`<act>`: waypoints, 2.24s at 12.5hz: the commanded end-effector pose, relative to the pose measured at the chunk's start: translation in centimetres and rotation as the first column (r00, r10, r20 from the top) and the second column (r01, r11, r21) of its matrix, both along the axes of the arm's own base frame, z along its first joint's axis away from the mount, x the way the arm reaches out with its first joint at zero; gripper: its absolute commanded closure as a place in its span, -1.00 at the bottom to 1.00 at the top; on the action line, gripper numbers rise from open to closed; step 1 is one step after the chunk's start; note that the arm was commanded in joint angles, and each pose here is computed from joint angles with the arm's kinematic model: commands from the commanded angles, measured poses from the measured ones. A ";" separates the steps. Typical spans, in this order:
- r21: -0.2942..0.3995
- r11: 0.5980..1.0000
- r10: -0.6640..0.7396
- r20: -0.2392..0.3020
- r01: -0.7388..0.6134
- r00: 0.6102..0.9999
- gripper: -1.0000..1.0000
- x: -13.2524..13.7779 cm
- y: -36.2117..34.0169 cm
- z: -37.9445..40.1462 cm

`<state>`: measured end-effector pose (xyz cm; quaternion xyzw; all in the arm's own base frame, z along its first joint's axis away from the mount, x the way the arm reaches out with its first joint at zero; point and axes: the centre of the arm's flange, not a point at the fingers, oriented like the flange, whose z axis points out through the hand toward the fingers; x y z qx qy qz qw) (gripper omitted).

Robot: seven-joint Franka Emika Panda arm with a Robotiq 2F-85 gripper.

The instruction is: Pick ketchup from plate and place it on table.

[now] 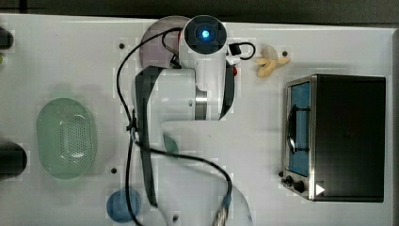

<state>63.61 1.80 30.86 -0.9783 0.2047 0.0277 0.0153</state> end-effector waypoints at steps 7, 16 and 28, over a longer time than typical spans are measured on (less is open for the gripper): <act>-0.010 0.939 0.343 0.047 -0.343 0.938 -1.00 5.9 2.0 -7.1; -0.069 0.919 0.393 0.104 -0.387 0.914 -1.00 7.9 2.5 -13.8; -0.074 0.943 0.333 0.226 -0.324 0.916 -0.25 9.6 2.1 -2.5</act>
